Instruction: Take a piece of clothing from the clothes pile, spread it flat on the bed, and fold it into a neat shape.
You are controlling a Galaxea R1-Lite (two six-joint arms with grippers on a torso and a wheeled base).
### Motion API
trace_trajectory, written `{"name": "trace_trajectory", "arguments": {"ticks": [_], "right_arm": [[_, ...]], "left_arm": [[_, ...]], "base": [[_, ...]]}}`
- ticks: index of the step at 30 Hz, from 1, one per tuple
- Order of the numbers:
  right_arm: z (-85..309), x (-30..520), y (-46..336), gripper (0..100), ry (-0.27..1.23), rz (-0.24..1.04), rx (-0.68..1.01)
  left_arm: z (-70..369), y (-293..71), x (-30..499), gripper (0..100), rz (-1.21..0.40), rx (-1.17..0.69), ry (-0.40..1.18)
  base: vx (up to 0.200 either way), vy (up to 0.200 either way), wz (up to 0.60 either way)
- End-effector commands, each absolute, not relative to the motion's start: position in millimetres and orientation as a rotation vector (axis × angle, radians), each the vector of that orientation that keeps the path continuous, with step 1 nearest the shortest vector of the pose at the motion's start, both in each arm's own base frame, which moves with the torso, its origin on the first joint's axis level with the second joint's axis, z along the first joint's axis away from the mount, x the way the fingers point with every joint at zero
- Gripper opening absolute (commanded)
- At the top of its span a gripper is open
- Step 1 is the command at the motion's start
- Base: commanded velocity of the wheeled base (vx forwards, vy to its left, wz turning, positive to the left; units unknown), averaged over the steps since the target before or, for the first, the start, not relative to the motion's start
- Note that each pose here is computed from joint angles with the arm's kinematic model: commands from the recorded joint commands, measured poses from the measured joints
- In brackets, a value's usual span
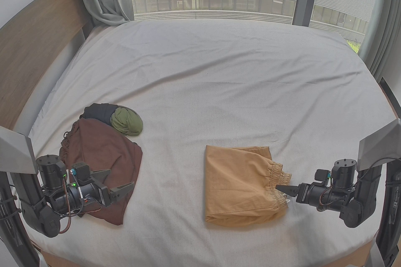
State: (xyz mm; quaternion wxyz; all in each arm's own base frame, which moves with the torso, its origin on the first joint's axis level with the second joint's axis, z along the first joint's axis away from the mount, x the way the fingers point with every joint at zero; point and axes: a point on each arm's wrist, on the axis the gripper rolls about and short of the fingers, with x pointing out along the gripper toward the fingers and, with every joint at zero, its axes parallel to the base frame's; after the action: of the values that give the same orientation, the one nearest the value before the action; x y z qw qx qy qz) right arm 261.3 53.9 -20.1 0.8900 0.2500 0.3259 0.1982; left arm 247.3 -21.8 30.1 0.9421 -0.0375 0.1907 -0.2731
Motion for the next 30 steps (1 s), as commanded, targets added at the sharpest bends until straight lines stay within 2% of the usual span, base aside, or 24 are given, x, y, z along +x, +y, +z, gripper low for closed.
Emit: {"name": "trace_trajectory", "arguments": {"ticks": [1, 12, 30], "right_arm": [[-24.2, 260.4, 53.6, 100, 0.694, 0.406, 0.523], [-43.7, 258.5, 53.2, 100, 0.758, 0.362, 0.518], [-67.8, 262.8, 76.3, 100, 0.822, 0.412, 0.51]], "left_arm": [[22.6, -13.3, 242.5, 100, -0.54, -0.002, 0.406], [20.6, -11.1, 239.1, 100, -0.534, 0.003, 0.421], [14.7, -15.4, 236.4, 100, -0.553, 0.0, 0.452]], "base": [[0.0, 0.0, 0.0], [0.0, 0.0, 0.0], [0.0, 0.0, 0.0]]}}
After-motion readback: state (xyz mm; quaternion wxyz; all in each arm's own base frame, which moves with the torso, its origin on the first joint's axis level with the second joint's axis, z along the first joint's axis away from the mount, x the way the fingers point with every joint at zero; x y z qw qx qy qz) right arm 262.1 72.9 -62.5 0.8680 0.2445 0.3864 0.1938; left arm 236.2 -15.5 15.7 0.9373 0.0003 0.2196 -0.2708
